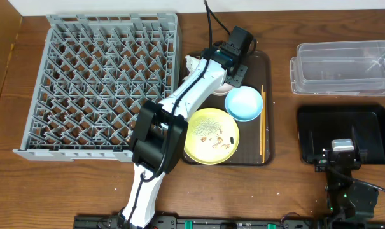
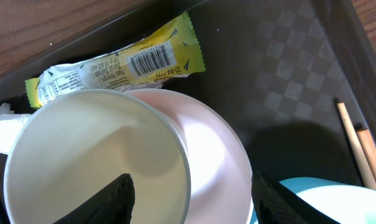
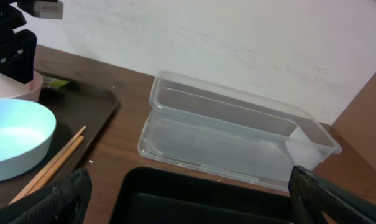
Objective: Sort waste into correct bins and load items into the dishwasher
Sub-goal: 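Grasp the white cup with the left gripper and lift it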
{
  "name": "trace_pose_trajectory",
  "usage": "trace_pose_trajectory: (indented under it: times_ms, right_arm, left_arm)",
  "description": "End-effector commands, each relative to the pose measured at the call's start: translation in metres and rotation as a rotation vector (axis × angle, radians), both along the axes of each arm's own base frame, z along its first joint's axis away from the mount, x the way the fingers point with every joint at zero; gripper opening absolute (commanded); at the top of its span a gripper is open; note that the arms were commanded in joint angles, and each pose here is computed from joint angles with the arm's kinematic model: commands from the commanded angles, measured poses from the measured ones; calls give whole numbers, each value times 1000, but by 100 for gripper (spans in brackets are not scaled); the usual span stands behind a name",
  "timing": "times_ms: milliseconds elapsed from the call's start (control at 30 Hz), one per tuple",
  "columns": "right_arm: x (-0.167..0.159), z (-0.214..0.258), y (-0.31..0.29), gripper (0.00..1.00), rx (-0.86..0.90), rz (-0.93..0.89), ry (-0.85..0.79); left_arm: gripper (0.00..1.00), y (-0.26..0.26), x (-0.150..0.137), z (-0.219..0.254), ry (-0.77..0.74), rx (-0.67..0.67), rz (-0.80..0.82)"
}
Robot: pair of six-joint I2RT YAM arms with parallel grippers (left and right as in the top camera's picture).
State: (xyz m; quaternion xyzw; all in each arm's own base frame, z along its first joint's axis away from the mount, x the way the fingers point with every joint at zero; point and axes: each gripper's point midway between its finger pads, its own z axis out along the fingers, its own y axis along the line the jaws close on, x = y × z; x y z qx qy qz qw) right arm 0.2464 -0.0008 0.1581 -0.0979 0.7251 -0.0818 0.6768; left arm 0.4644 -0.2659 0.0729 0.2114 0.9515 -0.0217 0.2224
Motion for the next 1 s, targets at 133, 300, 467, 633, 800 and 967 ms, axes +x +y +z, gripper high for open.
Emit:
trace_pose_trajectory:
  times_ms: [133, 300, 467, 633, 800, 967]
  right_arm:
    - [0, -1, -1, 99, -12, -3, 0]
    - [0, -1, -1, 99, -12, -3, 0]
    - [0, -1, -1, 99, -12, -3, 0]
    - [0, -1, -1, 99, -12, -3, 1]
    - [0, -1, -1, 99, -12, -3, 0]
    - [0, -1, -1, 99, -12, -3, 0]
  left_arm:
    - [53, 6, -5, -20, 45, 15, 5]
    - [46, 9, -10, -29, 68, 29, 6]
    - [34, 12, -16, -37, 87, 41, 6]
    - [22, 12, -16, -37, 87, 41, 5]
    - [8, 10, -13, -29, 63, 26, 4]
    - [8, 8, -10, -5, 20, 0, 4]
